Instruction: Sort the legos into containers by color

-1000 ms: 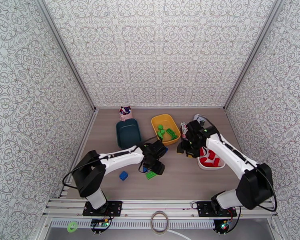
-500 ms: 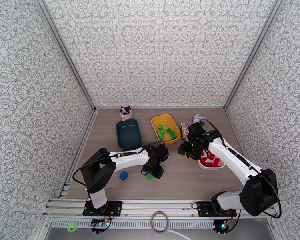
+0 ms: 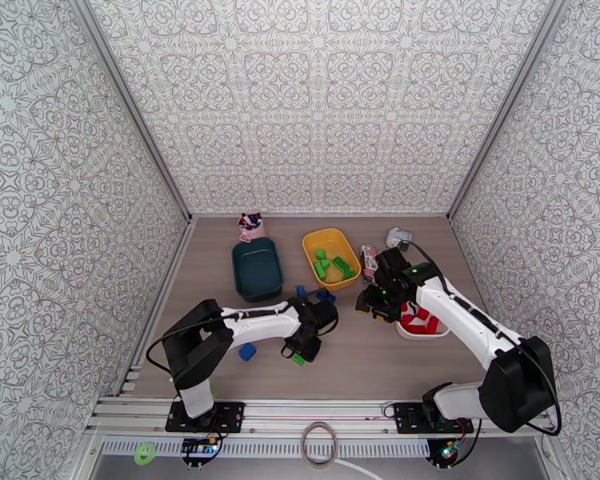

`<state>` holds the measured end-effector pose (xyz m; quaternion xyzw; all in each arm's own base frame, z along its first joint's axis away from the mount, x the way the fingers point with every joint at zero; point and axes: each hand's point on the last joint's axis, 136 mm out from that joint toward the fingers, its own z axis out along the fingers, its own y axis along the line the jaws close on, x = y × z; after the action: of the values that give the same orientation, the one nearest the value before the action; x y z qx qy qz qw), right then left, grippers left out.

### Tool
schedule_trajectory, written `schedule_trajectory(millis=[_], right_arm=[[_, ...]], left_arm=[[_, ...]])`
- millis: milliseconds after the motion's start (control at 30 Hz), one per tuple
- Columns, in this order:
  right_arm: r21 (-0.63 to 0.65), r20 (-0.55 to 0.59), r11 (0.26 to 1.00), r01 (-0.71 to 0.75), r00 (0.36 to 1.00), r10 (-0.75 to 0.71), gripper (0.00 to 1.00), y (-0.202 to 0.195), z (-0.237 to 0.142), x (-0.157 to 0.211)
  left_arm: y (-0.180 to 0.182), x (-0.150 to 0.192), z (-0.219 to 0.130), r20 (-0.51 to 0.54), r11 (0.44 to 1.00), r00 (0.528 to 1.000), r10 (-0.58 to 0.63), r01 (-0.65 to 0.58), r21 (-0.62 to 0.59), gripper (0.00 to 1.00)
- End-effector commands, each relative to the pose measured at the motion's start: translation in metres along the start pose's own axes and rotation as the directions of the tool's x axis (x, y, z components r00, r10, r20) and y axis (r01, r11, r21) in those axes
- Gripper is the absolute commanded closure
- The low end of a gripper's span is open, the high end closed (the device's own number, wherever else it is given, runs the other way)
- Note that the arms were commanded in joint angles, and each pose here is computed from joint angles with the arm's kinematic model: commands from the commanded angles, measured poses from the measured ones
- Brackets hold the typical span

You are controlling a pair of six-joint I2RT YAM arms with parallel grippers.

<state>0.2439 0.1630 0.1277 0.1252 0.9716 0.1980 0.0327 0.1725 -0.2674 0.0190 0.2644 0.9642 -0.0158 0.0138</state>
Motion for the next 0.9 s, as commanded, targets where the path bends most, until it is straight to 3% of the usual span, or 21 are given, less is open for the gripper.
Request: schedule_trajectory(millis=[0, 333, 633, 867], right_arm=[[-0.025, 0.003, 1.000, -0.001, 1.000, 0.002, 0.47, 0.001, -0.004, 0.006], [-0.153, -0.012, 0.988, -0.017, 1.000, 0.016, 0.47, 0.022, -0.001, 0.011], [-0.247, -0.010, 0.969, 0.003, 1.000, -0.006, 0.46, 0.055, 0.003, 0.012], [-0.187, 0.011, 0.982, 0.032, 0.999, -0.031, 0.47, 0.058, -0.005, 0.003]], left_arm=[[-0.009, -0.012, -0.026, 0.072, 0.997, 0.997, -0.040, 0.035, 0.063, 0.67], [-0.014, -0.079, -0.085, 0.209, 0.938, 0.955, -0.210, 0.137, 0.318, 0.69], [0.014, -0.158, -0.121, 0.232, 0.787, 0.865, -0.446, 0.255, 0.562, 0.69], [0.049, -0.210, -0.144, 0.238, 0.690, 0.774, -0.587, 0.324, 0.647, 0.69]])
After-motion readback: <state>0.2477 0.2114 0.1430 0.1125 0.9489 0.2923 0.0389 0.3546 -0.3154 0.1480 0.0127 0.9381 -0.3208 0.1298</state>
